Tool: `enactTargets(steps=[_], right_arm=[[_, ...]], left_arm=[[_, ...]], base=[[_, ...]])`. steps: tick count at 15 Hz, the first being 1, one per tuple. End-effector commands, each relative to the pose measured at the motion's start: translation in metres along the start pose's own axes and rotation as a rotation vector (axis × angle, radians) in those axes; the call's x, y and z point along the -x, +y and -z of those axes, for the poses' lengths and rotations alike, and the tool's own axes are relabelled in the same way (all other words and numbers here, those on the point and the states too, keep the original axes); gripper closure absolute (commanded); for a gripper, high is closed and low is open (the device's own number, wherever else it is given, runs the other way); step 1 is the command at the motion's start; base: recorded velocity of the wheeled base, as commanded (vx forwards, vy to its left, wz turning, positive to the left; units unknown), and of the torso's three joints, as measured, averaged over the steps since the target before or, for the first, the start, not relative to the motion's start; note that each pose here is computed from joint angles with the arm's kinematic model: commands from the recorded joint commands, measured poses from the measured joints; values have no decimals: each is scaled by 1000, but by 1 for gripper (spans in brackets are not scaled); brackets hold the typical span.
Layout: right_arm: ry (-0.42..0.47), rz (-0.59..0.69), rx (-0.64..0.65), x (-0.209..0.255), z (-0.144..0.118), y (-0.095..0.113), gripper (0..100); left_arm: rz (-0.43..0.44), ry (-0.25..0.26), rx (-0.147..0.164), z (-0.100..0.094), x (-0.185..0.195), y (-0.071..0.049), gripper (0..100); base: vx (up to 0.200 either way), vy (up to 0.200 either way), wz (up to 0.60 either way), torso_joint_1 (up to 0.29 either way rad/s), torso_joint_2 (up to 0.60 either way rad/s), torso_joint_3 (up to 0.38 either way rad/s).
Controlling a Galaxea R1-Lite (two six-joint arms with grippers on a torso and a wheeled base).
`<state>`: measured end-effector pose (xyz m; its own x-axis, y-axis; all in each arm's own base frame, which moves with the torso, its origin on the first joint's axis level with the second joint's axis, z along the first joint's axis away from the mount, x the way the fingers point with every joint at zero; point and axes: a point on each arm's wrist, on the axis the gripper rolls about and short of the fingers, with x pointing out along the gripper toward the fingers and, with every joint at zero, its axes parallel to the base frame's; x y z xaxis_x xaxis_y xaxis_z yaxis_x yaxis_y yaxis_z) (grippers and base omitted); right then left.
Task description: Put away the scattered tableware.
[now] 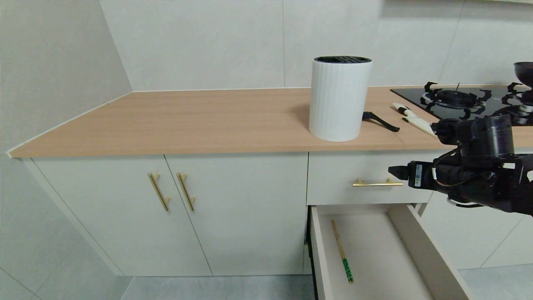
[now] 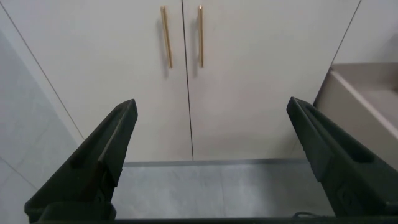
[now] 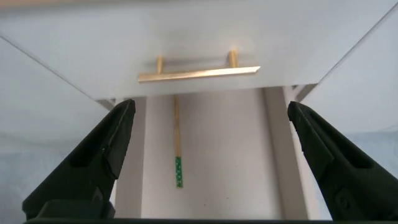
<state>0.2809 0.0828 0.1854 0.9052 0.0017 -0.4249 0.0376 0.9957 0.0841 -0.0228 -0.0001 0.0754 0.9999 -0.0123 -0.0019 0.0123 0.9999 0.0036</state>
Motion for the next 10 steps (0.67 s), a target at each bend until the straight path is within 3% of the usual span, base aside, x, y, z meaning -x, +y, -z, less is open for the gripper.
enactTargets(steps=[1,10], right_arm=[[4,3,-1,-3,1,0,0],[31,11,9,-12,6,1,0]], left_arm=[[0,0,-1,0,0,0,0],[0,0,1,0,0,0,0]], base=[[0,0,0,183,-471,-295],[0,0,0,204,-494,-284]])
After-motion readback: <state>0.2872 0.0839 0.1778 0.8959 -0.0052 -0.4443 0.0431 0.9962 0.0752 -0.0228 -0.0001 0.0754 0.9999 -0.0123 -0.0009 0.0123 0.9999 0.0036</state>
